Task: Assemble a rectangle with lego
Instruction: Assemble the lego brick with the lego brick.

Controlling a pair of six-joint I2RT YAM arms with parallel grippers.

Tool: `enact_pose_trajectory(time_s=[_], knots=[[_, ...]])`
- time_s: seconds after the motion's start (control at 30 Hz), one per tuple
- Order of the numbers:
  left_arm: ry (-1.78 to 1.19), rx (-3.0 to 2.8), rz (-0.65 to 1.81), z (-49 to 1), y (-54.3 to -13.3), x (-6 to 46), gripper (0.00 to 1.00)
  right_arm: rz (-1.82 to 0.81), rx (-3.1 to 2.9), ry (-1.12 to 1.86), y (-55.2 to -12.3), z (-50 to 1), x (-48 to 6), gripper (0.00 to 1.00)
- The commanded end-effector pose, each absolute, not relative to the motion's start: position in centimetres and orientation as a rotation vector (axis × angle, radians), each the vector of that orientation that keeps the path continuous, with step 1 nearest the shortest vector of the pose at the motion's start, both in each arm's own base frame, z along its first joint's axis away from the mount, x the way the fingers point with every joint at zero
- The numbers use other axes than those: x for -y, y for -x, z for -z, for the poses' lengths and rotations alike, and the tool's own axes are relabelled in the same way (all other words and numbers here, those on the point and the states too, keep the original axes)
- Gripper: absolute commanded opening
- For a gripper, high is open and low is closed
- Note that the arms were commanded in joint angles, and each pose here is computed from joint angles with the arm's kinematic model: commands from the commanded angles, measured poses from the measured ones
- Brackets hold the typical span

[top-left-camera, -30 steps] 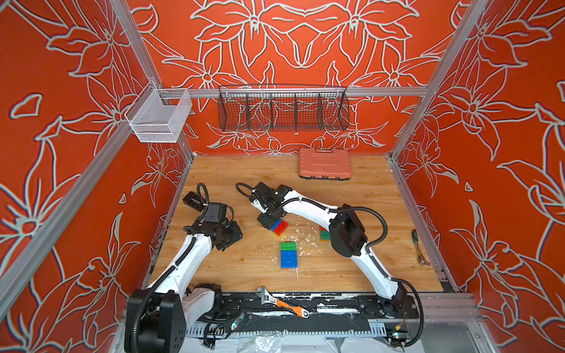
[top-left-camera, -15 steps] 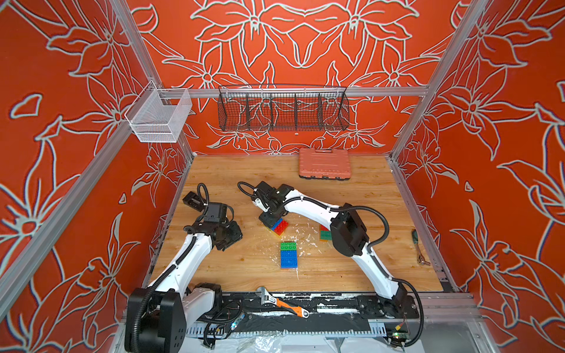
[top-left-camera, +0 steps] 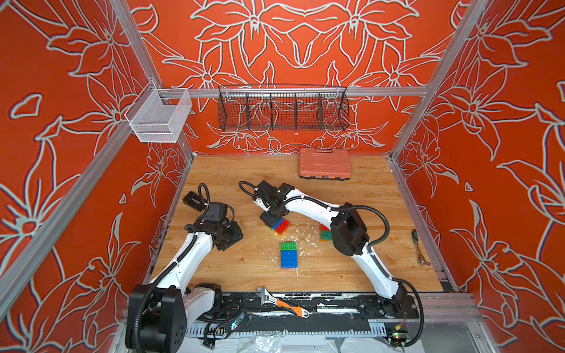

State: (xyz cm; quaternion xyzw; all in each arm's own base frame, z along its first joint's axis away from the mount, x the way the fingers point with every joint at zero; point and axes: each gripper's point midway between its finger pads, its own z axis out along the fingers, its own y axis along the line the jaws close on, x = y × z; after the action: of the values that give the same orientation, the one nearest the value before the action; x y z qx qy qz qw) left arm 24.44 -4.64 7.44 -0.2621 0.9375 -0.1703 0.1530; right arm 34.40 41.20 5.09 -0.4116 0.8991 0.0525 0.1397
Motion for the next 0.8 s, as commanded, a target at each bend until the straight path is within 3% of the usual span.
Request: enact_pose_trajectory(time_s=[0.0,0.23,0.77], knots=[[0.768,-2.683,0.495,-7.8,-24.6,4.6,0.38,-0.096,-2.642,1.2,-34.0,-4.4,-39.2,0.32],[0.774,-2.691,0.498,-7.5,-24.5,4.6,0.38,-0.067,-2.699,1.237,-32.8,-2.3,-37.8,0.25],[0.79,-2.693,0.508,-6.9,-24.6,4.7,0.38,0.039,-2.753,1.332,-30.6,0.4,-35.3,0.23]])
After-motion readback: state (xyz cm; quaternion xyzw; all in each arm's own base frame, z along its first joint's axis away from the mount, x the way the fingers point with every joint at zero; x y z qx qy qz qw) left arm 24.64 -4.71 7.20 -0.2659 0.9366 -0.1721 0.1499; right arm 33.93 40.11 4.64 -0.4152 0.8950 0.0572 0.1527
